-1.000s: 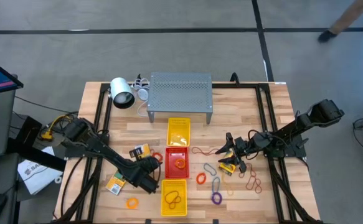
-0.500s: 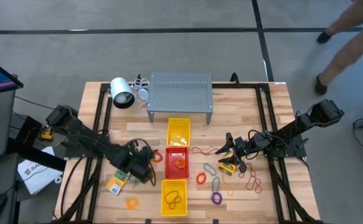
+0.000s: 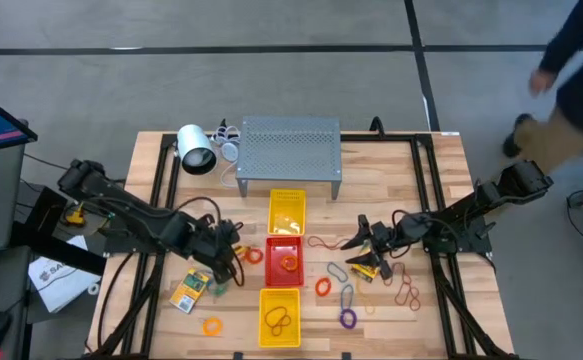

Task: Pick & Place Office Desk Supplies
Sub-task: Put the crayon into the top yellow bin

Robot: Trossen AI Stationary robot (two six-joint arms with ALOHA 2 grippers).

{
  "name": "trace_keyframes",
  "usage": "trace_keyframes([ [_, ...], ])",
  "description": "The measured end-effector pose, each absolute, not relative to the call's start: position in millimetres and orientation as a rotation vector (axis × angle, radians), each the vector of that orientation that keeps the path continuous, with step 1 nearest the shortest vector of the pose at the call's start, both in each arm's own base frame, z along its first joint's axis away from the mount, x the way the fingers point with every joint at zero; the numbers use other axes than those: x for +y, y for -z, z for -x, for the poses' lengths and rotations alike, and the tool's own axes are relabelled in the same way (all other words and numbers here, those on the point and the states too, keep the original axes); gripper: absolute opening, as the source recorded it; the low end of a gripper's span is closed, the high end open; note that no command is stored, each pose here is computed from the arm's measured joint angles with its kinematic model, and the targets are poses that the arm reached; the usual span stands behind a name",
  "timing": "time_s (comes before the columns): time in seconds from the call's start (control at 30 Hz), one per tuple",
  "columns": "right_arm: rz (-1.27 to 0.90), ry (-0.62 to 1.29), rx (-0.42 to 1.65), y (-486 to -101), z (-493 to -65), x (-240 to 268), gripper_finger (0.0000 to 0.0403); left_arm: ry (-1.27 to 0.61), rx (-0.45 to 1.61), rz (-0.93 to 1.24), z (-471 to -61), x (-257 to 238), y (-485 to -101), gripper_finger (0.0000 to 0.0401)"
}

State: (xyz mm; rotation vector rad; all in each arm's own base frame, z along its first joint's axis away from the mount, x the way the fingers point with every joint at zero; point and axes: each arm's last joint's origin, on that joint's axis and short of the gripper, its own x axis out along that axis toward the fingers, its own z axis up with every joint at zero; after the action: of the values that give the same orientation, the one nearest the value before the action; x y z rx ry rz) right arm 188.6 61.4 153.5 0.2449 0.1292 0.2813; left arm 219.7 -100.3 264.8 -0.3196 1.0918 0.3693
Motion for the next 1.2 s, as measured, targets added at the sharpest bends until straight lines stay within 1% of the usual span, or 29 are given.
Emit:
trace_keyframes([
  [0.5,-0.260,-0.284,0.104,-168.1,-201.2,65.6,0.0182,-0.274,0.955,0.219,-208.3,-72.6,-295.8,0.0002],
  [0.67,-0.281,-0.283,0.104,-168.6,-201.5,65.7,0.0182,-0.252,0.912,0.145,-212.9,-58.8,-311.6,0.0002],
  [0.9,-0.289,-0.248,0.094,-169.2,-203.6,58.9,0.0182,-0.217,0.917,-0.054,-243.0,-41.7,-324.0,0.0002],
  [1.2,-0.287,-0.189,0.093,-168.3,-206.7,46.6,0.0182,-0.190,1.011,-0.254,-298.6,-22.0,-318.0,0.0001],
])
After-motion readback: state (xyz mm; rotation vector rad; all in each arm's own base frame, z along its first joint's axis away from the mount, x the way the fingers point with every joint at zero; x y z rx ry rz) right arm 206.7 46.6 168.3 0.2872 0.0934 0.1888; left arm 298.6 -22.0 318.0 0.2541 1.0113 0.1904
